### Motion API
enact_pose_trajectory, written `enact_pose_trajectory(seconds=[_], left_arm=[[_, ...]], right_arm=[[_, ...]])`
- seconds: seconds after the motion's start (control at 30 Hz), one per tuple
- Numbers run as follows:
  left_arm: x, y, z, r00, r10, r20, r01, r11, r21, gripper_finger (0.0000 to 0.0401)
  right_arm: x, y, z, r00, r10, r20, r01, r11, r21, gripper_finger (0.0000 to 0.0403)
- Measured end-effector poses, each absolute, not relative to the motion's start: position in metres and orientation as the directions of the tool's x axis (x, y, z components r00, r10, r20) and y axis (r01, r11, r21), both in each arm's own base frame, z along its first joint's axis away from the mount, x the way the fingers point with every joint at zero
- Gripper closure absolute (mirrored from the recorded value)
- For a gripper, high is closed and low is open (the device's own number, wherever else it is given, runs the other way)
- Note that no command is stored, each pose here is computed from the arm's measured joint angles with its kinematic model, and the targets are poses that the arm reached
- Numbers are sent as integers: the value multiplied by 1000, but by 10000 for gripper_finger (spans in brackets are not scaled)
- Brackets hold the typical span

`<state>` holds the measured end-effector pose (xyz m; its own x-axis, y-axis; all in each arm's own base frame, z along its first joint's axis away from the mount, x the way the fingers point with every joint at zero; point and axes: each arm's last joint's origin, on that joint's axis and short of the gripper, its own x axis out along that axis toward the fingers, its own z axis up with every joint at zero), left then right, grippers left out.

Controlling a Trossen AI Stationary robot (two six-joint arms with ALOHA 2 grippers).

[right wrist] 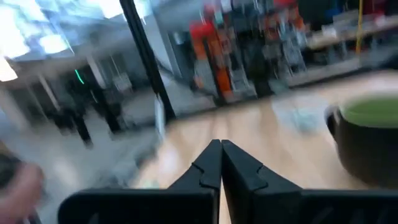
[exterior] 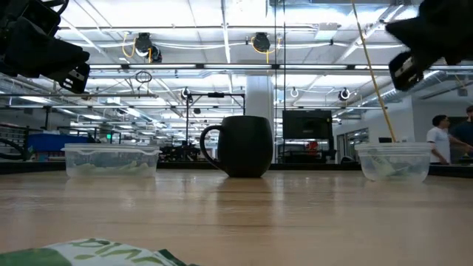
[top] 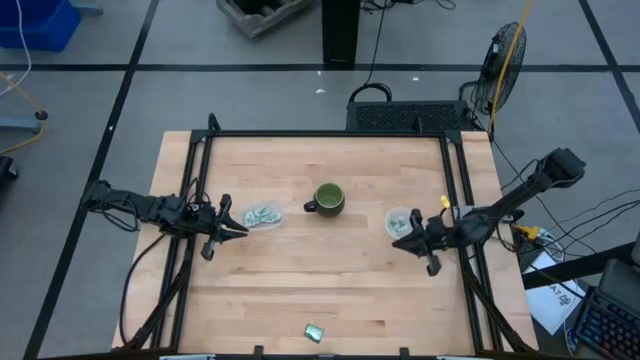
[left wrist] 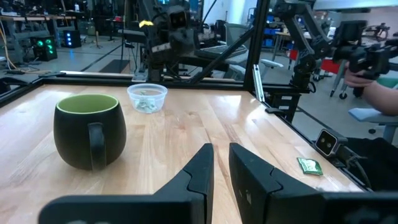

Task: Pick and place Stevia / Truvia into bins
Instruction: Put the truvia packet into the oval transparent container

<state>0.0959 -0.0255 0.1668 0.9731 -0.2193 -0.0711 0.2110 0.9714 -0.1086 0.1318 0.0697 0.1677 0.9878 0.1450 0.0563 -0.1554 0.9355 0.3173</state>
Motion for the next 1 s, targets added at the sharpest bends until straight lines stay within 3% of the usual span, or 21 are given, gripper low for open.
enact_pose_trajectory(seconds=[0.17,0.37,0.5,0.6,0.8,1.0], left_arm=[[96,-25,167,973,-219,-70,211,971,-108,343],[96,-25,167,973,-219,-70,211,971,-109,343],[96,-25,167,973,-219,-70,211,971,-108,343],[96,-25,167,973,-219,-70,211,971,-109,343],[96,-25,167,973,-219,-70,211,971,-108,343],[96,-25,167,978,-198,-62,194,978,-76,343]], right_arm=[[128,68,172,985,149,91,-170,937,305,402],[124,69,178,954,264,140,-291,928,233,402],[121,63,186,961,194,198,-231,956,181,403],[122,56,183,979,127,159,-151,977,152,403],[121,47,180,969,217,114,-233,960,155,403],[117,38,181,977,177,117,-192,972,134,403]])
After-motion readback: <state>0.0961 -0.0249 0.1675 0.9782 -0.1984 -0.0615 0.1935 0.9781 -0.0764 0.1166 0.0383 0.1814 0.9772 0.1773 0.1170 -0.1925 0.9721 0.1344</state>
